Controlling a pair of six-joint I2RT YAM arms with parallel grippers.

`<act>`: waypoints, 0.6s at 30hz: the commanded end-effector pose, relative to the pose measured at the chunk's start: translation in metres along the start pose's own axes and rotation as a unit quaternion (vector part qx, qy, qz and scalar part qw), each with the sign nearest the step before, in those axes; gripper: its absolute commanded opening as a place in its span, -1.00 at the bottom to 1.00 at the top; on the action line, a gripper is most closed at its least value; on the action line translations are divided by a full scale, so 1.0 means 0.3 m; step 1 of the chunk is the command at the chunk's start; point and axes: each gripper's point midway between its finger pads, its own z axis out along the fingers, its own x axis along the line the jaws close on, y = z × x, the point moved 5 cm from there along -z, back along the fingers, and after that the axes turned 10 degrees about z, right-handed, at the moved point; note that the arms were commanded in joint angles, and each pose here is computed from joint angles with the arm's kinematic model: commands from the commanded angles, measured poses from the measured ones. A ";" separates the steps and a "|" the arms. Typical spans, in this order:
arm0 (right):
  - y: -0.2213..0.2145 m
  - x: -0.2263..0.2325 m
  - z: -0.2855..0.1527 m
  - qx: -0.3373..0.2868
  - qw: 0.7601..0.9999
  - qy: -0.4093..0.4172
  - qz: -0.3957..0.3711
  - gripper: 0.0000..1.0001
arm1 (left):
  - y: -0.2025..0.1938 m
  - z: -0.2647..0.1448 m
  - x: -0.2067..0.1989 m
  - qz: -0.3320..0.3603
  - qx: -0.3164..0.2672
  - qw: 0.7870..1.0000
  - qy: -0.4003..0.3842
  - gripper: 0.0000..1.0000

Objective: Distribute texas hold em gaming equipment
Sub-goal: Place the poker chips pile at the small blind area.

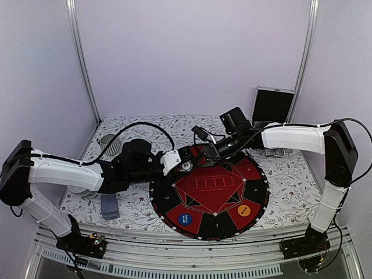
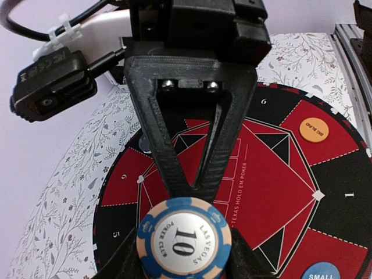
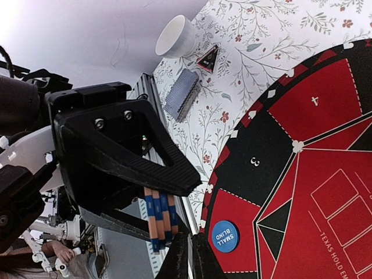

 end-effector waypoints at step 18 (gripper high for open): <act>0.070 -0.140 -0.299 -0.142 0.939 -0.314 -0.016 -0.49 | -0.373 0.026 -0.131 -0.222 0.179 0.958 0.002 -1.00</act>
